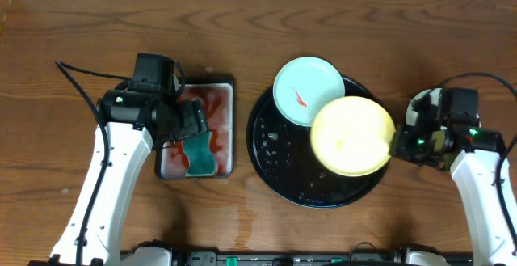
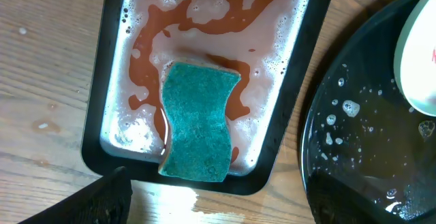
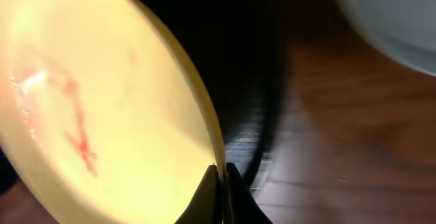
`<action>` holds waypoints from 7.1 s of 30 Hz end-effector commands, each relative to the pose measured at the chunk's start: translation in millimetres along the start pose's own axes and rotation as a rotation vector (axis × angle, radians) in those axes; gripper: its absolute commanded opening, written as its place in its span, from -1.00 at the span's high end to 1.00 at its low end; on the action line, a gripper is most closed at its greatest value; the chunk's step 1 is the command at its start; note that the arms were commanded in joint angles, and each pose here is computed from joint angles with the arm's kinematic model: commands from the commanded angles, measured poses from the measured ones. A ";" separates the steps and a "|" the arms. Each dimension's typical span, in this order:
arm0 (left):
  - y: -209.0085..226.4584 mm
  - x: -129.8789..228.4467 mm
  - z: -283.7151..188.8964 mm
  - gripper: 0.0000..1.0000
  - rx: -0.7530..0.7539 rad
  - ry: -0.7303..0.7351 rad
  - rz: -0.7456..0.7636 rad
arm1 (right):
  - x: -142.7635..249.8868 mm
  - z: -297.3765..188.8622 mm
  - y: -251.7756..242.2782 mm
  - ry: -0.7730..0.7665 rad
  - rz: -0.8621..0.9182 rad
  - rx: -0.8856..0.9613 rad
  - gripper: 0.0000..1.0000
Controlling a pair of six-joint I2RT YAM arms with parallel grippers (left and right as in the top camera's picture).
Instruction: Clean dirty plates on tray and stack at the side
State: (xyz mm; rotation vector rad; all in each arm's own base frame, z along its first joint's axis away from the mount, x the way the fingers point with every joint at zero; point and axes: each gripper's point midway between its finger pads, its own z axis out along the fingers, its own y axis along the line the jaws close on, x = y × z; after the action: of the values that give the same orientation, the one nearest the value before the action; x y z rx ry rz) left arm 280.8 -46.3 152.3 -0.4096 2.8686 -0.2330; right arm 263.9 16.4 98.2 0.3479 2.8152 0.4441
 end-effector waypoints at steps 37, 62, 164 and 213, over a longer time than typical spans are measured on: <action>0.3 -3.3 -3.2 -0.65 0.001 -0.010 0.005 | 1.5 18.3 94.3 -0.066 -0.309 -0.313 0.11; 28.6 35.6 143.7 0.30 -0.140 0.156 -0.088 | 24.3 -6.4 67.7 -0.020 -0.268 -0.153 0.14; -154.1 101.8 190.2 0.85 -0.087 0.224 0.323 | 45.2 116.9 28.2 0.275 -0.032 0.050 0.98; -139.5 81.8 182.3 0.85 -0.292 0.027 0.437 | 47.8 116.1 27.2 0.287 -0.040 0.053 0.98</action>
State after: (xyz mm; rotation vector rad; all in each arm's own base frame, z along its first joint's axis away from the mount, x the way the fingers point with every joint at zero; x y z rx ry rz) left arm 258.0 -310.2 14.5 0.2332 3.0686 -0.3955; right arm 262.5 102.3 -0.8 0.2170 3.0819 0.5777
